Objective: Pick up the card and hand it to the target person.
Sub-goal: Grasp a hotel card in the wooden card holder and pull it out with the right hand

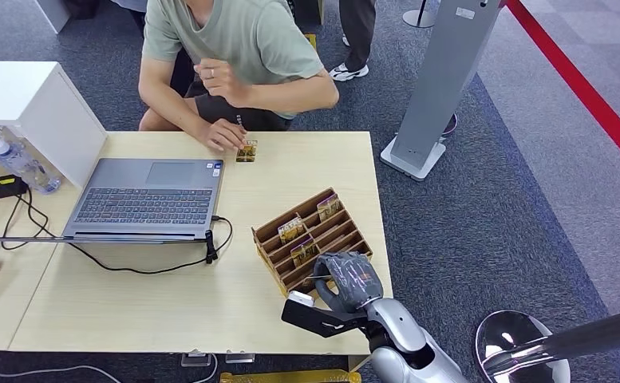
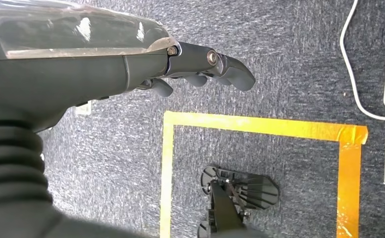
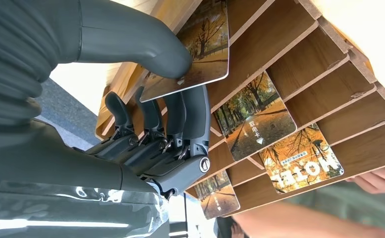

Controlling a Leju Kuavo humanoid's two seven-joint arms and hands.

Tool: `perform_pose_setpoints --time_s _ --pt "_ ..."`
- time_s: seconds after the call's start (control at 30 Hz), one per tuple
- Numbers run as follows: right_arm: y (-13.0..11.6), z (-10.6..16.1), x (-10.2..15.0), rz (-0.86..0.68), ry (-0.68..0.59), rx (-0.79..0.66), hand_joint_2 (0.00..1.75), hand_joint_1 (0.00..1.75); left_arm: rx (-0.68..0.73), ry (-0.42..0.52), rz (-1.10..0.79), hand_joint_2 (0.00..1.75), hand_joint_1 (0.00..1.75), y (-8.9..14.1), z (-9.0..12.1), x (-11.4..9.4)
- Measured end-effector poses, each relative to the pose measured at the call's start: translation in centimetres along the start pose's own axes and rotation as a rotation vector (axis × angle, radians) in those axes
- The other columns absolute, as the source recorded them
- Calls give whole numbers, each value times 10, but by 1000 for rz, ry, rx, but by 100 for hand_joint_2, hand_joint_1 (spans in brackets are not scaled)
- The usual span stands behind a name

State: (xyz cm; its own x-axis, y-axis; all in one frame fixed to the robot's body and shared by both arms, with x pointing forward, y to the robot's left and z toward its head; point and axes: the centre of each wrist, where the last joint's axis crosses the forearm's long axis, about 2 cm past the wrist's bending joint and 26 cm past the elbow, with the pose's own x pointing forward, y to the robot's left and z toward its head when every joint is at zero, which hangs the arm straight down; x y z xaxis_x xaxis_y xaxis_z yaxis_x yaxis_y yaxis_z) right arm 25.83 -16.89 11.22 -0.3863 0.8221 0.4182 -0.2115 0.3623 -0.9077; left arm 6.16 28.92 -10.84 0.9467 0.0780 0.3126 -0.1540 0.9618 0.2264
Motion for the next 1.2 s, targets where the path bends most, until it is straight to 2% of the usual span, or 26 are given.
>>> perform_pose_setpoints --time_s 0.77,1.1,1.2 --pt "-4 1 4 24 -10 -39 175 136 -2 -11 1 175 0 0 0 0" --pt "-46 -4 11 20 -51 -213 175 136 -3 -17 5 175 0 0 0 0" --pt "-50 -5 12 22 -56 -229 175 136 -3 -17 5 175 0 0 0 0"
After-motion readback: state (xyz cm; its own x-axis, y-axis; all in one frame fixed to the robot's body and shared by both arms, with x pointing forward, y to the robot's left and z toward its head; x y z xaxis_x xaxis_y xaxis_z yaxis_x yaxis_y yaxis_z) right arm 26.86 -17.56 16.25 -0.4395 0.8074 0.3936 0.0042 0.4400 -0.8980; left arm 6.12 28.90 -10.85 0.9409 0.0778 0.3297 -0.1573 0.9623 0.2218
